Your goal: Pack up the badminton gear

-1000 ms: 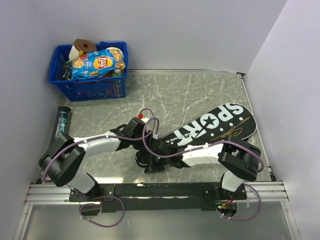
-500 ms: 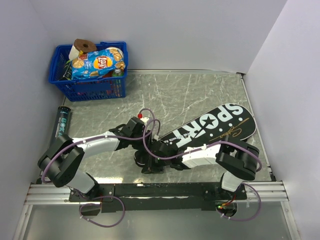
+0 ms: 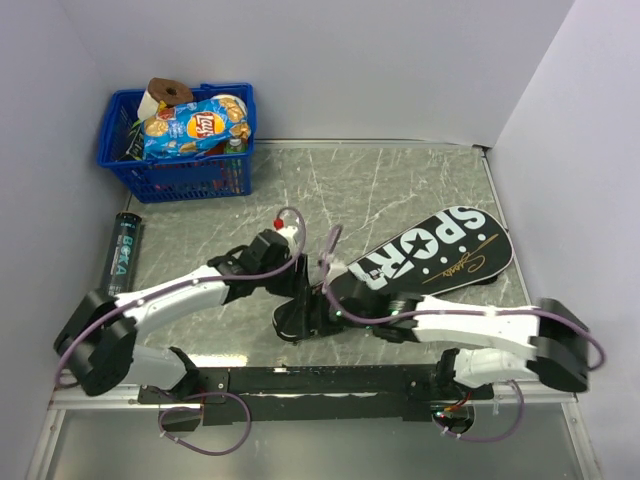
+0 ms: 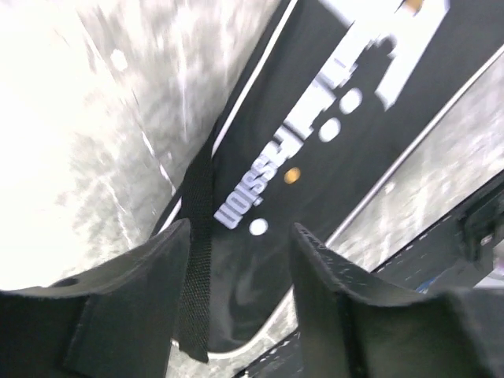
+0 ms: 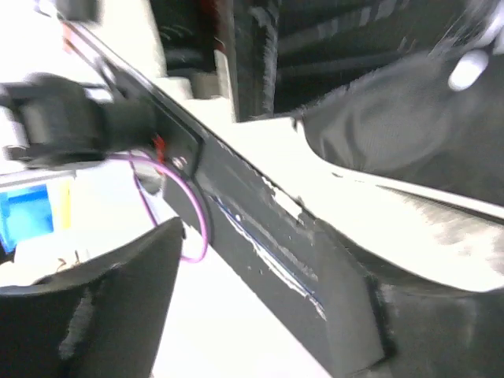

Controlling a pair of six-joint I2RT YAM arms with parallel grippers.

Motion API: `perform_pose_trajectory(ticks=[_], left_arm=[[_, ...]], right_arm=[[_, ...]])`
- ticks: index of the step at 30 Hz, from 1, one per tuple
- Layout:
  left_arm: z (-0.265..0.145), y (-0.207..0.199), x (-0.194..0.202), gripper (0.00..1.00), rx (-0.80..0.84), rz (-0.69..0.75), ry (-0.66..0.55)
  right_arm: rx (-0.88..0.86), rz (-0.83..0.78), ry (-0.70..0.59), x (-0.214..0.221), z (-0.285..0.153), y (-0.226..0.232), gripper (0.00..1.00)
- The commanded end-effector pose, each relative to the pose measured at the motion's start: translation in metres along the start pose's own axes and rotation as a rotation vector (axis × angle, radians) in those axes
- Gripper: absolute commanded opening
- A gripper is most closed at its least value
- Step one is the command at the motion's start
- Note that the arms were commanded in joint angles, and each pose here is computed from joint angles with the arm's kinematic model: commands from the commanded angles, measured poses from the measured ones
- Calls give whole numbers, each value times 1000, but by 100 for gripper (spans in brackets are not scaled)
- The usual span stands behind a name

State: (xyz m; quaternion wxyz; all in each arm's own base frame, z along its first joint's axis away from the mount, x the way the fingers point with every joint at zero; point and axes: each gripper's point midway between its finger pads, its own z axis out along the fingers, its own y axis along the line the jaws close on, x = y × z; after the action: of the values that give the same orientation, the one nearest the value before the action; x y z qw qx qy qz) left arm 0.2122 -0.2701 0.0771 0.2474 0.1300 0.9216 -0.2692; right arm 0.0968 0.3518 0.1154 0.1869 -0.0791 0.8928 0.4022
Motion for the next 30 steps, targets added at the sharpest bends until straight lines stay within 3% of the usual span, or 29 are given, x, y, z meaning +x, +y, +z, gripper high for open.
perform_pose_trajectory(ticks=[1, 2, 9, 20, 28, 30], left_arm=[[-44, -20, -64, 66, -11, 8, -211], [-53, -20, -77, 70, -30, 9, -255], [-107, -11, -131, 97, -138, 18, -443], [-174, 7, -181, 97, -303, 19, -708], [-203, 15, -195, 96, -373, 2, -797], [-201, 17, -192, 96, -389, -2, -773]], right_arm=[[141, -140, -173, -54, -52, -10, 88], [179, -168, -203, -64, -59, -17, 100], [337, -187, -314, -130, -112, -59, 100], [622, -335, -476, -208, -164, -97, 100], [607, -335, -516, -221, -163, -99, 100], [560, -329, -515, -216, -163, -98, 100]])
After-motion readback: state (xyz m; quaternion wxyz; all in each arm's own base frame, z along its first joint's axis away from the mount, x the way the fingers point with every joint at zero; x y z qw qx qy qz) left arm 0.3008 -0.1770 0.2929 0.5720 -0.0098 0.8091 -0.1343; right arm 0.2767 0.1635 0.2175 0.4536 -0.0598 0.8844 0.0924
